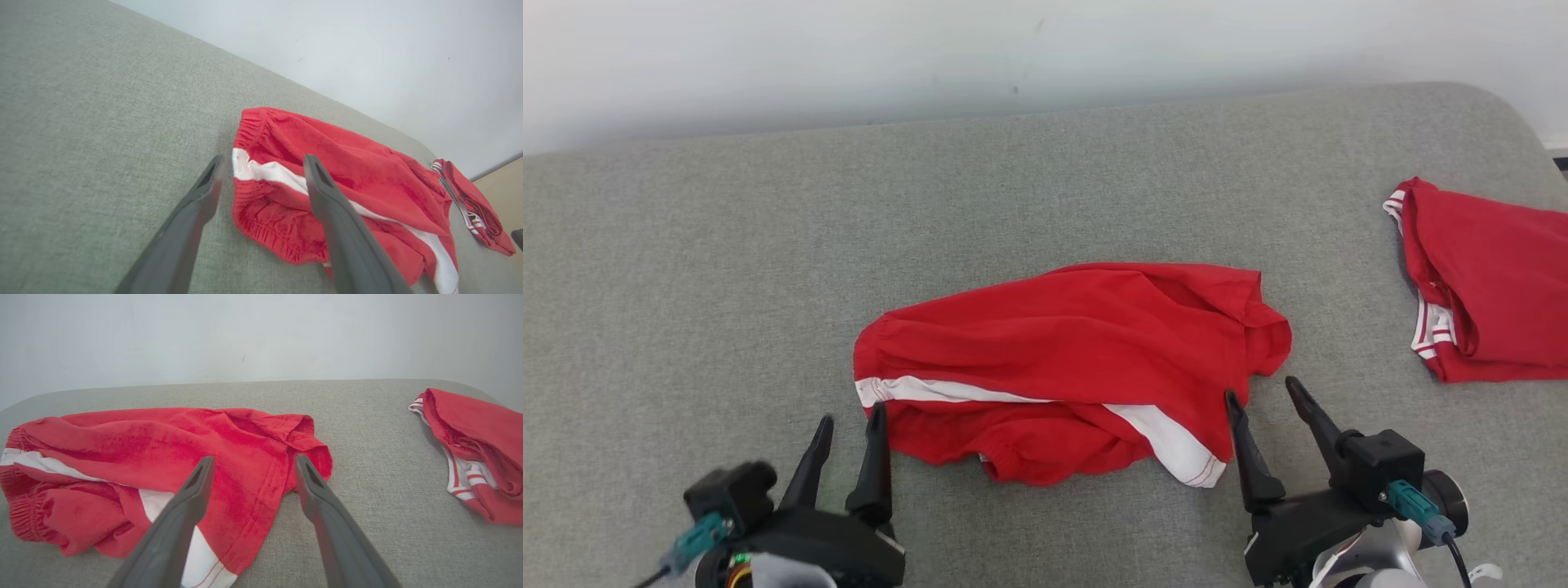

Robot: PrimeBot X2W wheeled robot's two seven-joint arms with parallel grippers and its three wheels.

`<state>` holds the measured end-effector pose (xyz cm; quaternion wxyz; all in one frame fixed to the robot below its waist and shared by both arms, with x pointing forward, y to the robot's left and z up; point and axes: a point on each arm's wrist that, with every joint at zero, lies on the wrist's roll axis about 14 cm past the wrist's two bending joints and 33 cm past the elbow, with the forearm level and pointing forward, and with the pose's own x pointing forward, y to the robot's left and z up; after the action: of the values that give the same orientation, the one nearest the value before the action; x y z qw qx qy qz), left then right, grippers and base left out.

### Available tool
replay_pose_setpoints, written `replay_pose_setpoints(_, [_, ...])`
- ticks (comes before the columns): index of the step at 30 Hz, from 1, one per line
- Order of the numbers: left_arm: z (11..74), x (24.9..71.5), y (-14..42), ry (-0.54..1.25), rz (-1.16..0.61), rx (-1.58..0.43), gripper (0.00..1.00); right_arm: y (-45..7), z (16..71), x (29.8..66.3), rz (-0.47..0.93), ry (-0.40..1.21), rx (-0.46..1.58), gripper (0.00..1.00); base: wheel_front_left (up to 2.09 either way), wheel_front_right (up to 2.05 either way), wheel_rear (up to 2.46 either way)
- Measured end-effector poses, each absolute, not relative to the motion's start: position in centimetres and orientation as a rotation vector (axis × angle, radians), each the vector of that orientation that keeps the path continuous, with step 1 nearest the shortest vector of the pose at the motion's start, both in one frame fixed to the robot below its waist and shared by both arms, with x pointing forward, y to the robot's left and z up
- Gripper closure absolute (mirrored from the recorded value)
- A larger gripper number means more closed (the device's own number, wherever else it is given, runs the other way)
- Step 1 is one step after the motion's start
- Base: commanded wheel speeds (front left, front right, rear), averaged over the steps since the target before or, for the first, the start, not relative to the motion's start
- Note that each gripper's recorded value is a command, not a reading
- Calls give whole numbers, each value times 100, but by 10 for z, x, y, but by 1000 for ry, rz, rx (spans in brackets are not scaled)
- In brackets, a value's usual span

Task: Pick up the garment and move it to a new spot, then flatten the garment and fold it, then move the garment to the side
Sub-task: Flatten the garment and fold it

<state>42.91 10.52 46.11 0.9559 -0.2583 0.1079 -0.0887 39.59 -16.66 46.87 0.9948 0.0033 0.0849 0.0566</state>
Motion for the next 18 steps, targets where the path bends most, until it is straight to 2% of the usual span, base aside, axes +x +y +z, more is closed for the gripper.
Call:
replay_pose_setpoints(6, [446,413,143,217,-45,-467,0,-167,457,390,111,241,14,0,0,0,0])
replay_pose_setpoints(8, [482,420,173,63,27,-350,0,-170,453,389,102,271,13,0,0,0,0])
replay_pose_setpoints(9, [482,420,173,63,27,-350,0,-170,453,389,102,271,13,0,0,0,0])
replay_pose_setpoints(11, [518,412,184,-85,64,-248,0,-170,449,390,102,303,14,0,0,0,0])
replay_pose_setpoints(18, [525,386,187,-140,83,-166,0,-168,432,391,108,416,21,0,0,0,0])
